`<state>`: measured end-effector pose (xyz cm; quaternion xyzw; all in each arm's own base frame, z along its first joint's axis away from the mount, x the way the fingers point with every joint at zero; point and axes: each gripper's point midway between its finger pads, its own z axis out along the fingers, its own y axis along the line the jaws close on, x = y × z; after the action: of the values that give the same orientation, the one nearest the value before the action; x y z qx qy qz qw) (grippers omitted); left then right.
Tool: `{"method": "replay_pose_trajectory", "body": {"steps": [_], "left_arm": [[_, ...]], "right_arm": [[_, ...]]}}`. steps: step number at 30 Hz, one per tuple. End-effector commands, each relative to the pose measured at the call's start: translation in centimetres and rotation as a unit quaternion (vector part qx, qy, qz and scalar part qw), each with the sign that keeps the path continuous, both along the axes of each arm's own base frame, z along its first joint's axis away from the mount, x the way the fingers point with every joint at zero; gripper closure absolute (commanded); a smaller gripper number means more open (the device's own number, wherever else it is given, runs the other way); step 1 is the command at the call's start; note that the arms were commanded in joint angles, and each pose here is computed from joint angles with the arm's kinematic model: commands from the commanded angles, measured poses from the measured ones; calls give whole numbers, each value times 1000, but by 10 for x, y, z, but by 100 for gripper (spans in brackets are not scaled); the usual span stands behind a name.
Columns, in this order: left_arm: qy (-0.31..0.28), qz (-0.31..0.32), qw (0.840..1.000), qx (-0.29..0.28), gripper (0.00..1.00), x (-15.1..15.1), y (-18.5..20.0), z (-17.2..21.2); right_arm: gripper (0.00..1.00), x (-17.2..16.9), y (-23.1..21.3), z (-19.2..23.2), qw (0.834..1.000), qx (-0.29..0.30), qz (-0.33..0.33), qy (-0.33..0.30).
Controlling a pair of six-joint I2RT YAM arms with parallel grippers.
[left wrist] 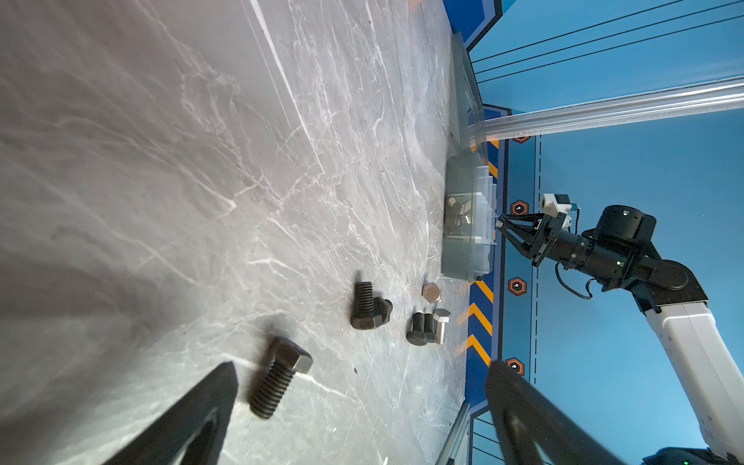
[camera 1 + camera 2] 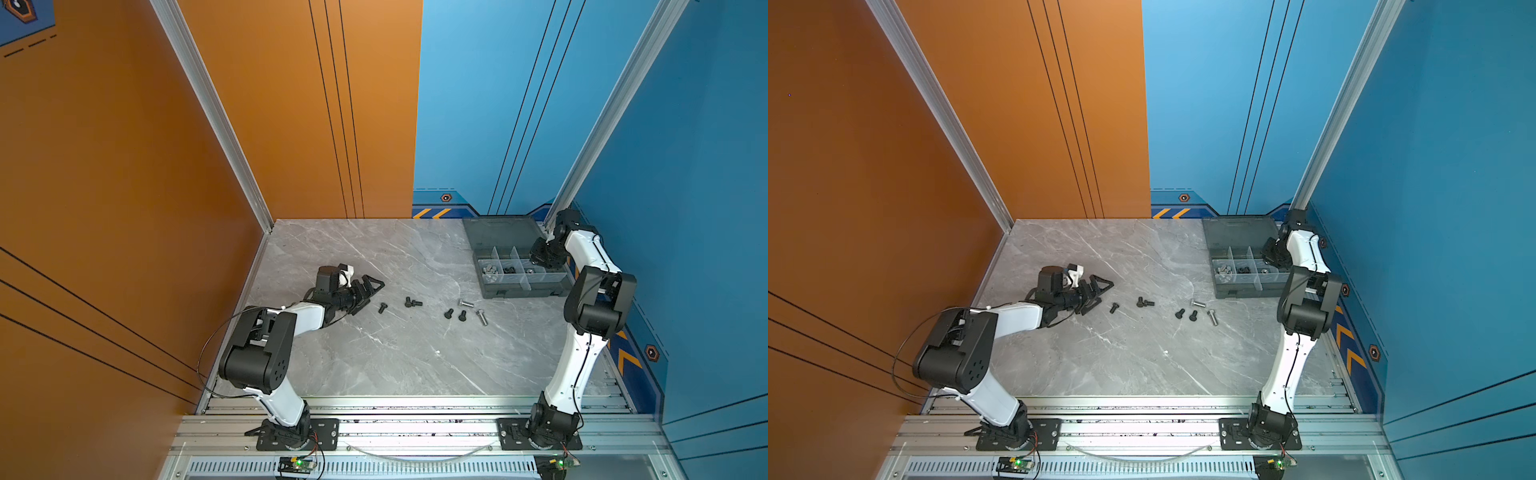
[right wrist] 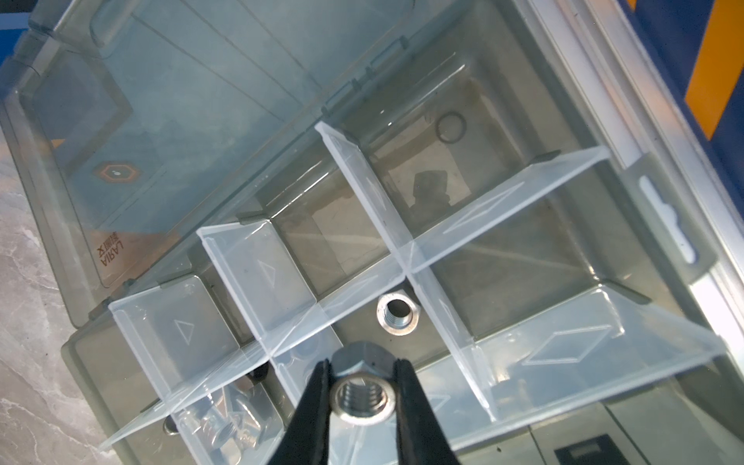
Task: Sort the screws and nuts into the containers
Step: 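Open the right gripper to drop the silver nut into a compartment, then move the open right gripper back over the pile of parts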
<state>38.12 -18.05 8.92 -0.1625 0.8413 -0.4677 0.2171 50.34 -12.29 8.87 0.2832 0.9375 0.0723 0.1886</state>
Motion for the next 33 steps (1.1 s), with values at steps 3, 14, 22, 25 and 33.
{"method": "replay_pose_trajectory", "body": {"steps": [3,14,22,25,33], "left_arm": [[-22,3,1000,-1,2,6,-2,13],[-20,1,1000,-1,2,6,-2,12],[-20,1,1000,-1,2,6,-2,12],[-20,1,1000,-1,2,6,-2,11],[-23,2,1000,-1,2,7,-2,14]], "right_arm": [[94,-4,-2,-14,1000,-3,4,20],[72,-5,-2,-17,1000,-5,4,24],[62,-4,2,-14,1000,-1,12,19],[62,-5,7,-9,1000,1,21,18],[59,-16,73,37,994,27,100,-37]]}}
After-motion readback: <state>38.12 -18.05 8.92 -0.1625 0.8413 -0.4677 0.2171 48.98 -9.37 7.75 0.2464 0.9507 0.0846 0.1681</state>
